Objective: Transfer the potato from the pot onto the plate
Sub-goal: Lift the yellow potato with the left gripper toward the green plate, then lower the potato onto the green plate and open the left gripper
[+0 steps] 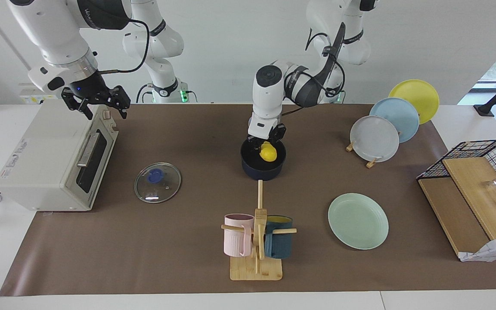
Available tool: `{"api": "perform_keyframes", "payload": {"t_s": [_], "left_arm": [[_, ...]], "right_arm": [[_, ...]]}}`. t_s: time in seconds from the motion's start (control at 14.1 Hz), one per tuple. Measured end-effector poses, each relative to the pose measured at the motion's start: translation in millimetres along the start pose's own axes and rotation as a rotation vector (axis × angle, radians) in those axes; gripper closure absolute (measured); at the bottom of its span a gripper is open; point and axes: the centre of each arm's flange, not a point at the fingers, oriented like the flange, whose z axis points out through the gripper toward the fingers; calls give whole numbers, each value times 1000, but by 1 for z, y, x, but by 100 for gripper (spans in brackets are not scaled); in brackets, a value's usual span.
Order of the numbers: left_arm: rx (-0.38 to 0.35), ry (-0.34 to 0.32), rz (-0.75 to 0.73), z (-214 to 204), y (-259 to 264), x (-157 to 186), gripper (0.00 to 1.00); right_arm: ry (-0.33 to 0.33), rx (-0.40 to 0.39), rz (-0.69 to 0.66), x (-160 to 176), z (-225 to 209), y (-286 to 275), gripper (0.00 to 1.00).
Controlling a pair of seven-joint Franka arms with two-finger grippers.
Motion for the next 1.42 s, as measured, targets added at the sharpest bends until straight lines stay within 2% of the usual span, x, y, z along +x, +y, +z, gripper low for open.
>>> {"api": "perform_keyframes", "payload": {"t_s": [0.14,0.28,0.43,0.64,0.78,1.0,1.14,1.28,1.42], "left_arm": [[-18,6,19,-56,-14,13,41],[-33,11,40,-100,-52,61,41],[-38,10,76,-108,-103,120,41],[-38,-3,178,-86,-179,198,41],[-48,24,241,-63,-205,241,41],[-18,69,287,5,-202,287,41],[-14,66,298,52,-190,308,41],[-14,68,313,73,-182,324,41],[-25,104,338,74,-178,333,41]], "right_arm": [[0,0,0,0,0,0,0],[-1,0,0,0,0,0,0],[-2,0,-1,0,1,0,0],[-2,0,-1,0,1,0,0],[-2,0,-1,0,1,0,0],[-2,0,-1,0,1,0,0],[-2,0,-1,0,1,0,0],[-2,0,-1,0,1,0,0],[-2,0,-1,0,1,0,0]]}}
